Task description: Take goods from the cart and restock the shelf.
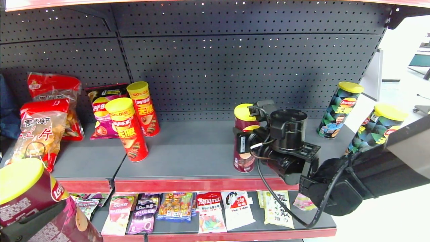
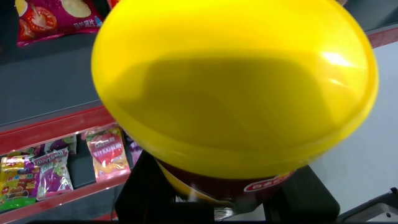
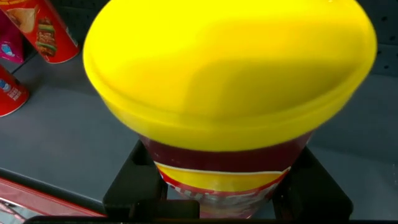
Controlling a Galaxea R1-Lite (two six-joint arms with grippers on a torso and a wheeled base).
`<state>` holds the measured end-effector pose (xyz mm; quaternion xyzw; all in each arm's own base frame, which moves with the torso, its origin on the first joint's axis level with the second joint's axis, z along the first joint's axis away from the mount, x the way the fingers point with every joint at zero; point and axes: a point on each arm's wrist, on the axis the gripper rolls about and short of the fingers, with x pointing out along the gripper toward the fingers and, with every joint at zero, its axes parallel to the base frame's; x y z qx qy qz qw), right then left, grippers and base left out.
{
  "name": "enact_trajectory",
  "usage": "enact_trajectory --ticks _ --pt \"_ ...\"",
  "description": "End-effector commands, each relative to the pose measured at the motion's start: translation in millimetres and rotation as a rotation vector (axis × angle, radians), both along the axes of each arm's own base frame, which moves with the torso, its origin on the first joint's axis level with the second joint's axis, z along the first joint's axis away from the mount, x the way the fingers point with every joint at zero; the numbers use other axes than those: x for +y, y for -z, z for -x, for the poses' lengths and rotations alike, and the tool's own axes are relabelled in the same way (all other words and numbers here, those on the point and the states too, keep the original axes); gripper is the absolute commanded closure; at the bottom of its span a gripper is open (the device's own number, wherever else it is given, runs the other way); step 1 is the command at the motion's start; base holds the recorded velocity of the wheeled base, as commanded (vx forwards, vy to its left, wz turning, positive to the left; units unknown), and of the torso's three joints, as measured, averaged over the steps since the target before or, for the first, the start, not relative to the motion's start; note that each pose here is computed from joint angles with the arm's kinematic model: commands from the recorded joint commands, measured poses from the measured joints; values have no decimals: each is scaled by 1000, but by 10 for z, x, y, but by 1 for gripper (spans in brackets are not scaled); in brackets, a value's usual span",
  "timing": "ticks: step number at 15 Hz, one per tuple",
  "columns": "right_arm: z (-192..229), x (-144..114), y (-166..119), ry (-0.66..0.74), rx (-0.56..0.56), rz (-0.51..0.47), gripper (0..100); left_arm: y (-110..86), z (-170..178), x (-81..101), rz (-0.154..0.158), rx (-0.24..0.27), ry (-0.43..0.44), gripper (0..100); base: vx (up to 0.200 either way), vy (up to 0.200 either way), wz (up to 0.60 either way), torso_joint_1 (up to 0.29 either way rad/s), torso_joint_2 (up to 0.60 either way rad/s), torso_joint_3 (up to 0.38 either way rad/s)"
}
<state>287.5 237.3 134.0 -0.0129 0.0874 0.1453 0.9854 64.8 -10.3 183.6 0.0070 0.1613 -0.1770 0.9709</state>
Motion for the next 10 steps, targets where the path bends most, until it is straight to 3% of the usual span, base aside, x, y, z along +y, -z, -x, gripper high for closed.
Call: enact_trajectory --ticks 1,10 --pt "2 1 11 -1 -2 2 100 4 0 0 0 1 1 100 0 0 0 0 0 0" --pt "38 -9 -16 -4 -10 13 100 -14 -12 -1 1 0 1 100 0 0 0 0 0 0"
